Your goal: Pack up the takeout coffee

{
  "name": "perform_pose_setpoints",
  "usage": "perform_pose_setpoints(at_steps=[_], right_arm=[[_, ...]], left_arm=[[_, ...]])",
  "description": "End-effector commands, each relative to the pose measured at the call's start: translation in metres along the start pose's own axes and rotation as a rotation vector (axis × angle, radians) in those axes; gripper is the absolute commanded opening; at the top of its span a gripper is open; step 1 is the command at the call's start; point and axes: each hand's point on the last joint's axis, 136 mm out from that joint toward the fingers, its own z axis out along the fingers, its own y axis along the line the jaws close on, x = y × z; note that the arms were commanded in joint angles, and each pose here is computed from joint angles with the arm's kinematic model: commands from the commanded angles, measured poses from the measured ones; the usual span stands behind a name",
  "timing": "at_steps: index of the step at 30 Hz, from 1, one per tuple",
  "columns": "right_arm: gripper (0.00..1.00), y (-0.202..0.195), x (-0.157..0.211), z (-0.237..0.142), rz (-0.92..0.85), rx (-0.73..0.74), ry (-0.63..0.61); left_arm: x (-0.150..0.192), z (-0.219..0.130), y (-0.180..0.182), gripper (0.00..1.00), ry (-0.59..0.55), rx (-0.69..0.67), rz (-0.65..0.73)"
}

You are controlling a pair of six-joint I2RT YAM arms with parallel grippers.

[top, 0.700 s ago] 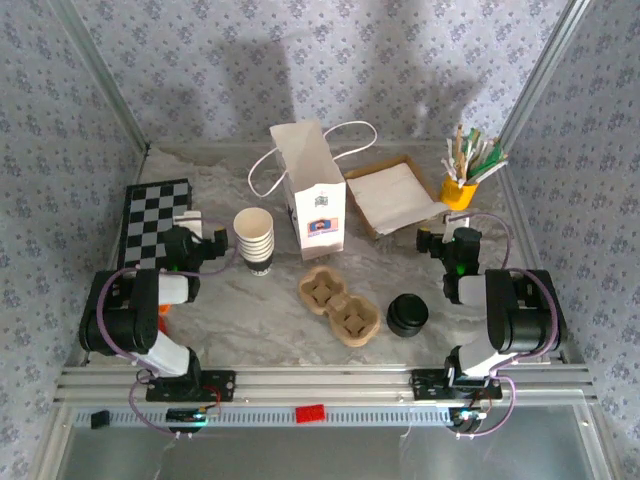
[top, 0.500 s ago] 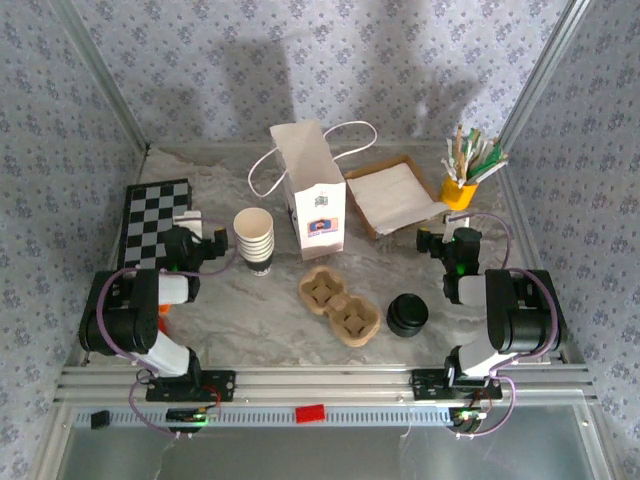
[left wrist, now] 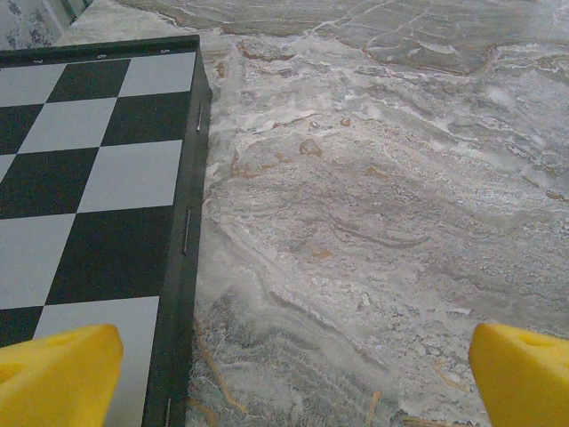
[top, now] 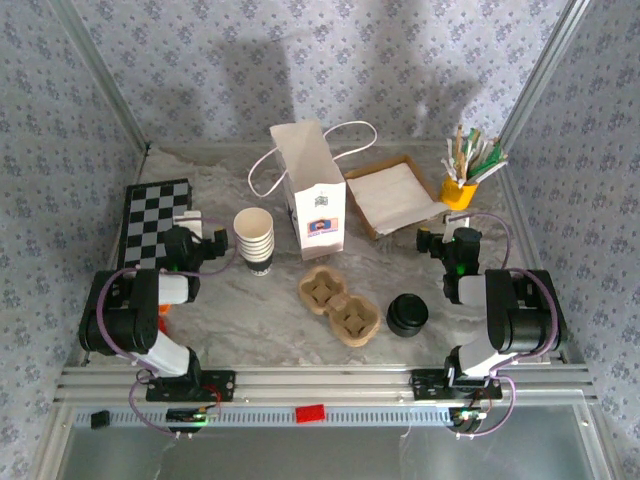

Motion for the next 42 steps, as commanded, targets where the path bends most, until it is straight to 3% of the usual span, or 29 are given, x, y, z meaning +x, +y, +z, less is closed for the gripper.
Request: perform_pose_setpoints(at_steps=[1,8,13,19,27,31,35,39,42], right_arm=[[1.00,0.000,-0.011,0.003,-0.009,-0.003,-0.032],[1.00,-0.001,-0.011,0.004,-0.008,-0.003,-0.032],[1.00,0.001,-0.013,0.000,-0.007,-0.017,-0.045],[1.00,-0.007,-0.031,-0.018,0.014,0.024,-0.086],[1.00,-0.025,-0.060,-0.055,0.094,0.090,-0.100],[1.00,-0.037,-0.059,-0.077,0.313,0.148,0.006],[1.00,-0.039,-0.049,-0.096,0.477,0.135,0.067],[1.00,-0.030,-0.051,-0.107,0.525,0.075,0.109],[1.00,-0.014,-0.047,-0.113,0.525,0.023,0.193]], left_arm=[[-0.014,0.003,0.002,1.00,-0.040,-0.002,-0.014],[-0.014,0.003,0.003,1.00,-0.040,-0.008,-0.016],[-0.015,-0.006,0.028,1.00,-0.085,-0.135,-0.092],[-0.024,-0.019,0.036,1.00,-0.111,-0.177,-0.116],[-0.049,-0.047,0.056,1.00,-0.064,-0.236,-0.186],[-0.072,-0.068,0.055,1.00,-0.071,-0.216,-0.287],[-0.089,-0.097,0.061,1.00,-0.053,-0.255,-0.518],[-0.097,-0.114,0.048,1.00,-0.063,-0.165,-0.628],[-0.095,-0.131,0.039,1.00,0.034,-0.139,-0.696]])
